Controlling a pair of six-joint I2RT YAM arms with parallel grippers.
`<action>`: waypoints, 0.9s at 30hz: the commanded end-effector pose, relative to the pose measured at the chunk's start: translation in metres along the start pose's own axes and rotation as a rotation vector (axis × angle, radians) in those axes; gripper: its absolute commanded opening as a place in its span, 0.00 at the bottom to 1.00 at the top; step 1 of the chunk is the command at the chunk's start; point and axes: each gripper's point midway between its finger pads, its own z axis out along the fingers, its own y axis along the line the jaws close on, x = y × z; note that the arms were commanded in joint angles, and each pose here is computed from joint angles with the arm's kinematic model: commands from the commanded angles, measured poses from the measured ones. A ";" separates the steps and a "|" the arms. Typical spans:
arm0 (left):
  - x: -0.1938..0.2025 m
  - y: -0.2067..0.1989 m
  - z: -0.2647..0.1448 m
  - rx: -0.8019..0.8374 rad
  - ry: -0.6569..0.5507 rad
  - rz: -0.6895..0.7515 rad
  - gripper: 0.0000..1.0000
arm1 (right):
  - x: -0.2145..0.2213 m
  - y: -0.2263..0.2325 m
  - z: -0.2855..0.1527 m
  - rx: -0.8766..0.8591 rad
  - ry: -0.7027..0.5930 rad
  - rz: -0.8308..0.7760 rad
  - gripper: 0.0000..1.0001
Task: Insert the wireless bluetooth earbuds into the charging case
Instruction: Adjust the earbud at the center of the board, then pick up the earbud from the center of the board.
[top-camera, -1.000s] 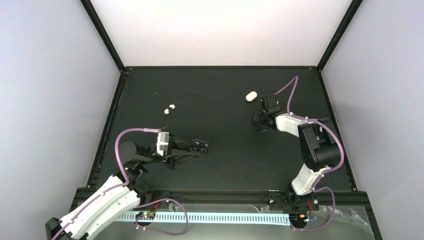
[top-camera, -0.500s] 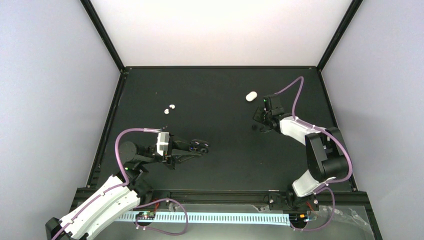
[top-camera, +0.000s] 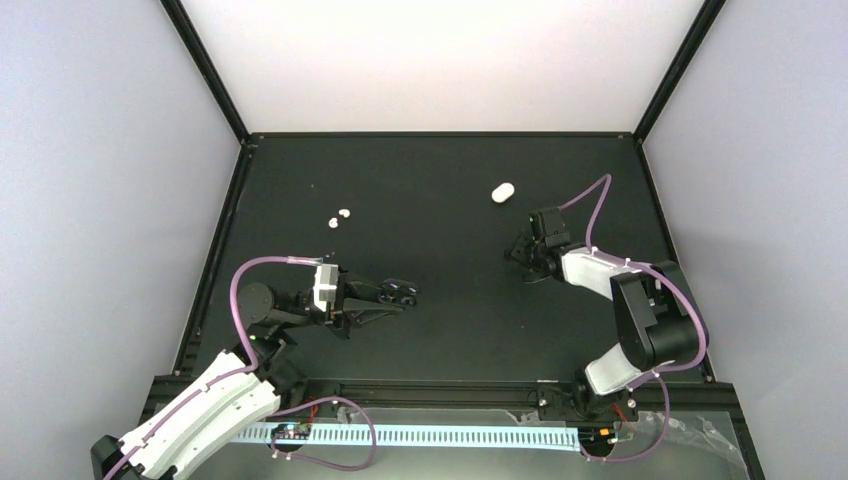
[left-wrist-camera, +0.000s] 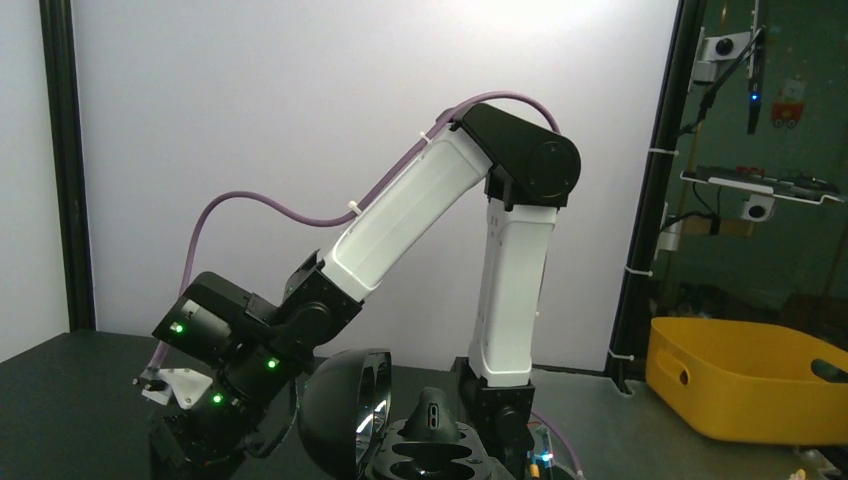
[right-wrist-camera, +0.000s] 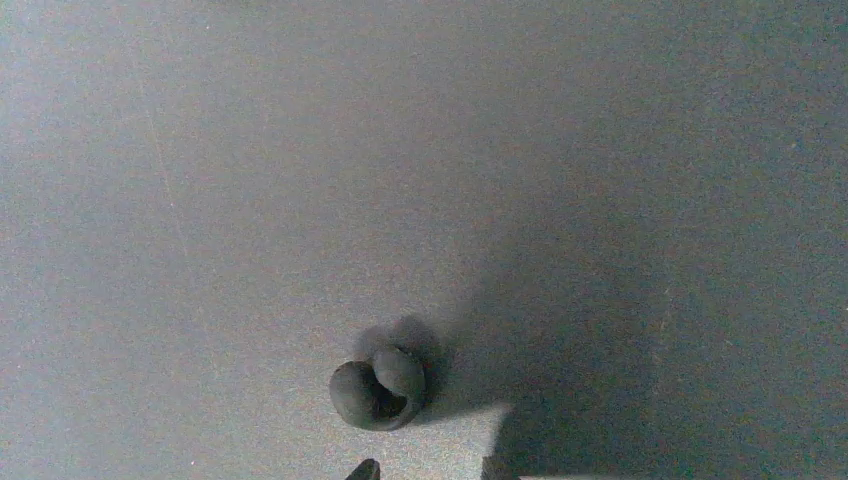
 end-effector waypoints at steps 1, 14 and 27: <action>-0.002 -0.003 -0.001 0.005 -0.005 0.013 0.01 | -0.002 0.006 0.004 -0.034 -0.012 0.032 0.26; -0.002 -0.003 -0.001 0.000 -0.006 0.017 0.02 | -0.007 0.009 0.019 0.001 0.007 0.003 0.20; -0.001 -0.001 0.000 0.000 -0.001 0.012 0.02 | -0.012 0.015 0.019 -0.009 0.001 -0.017 0.08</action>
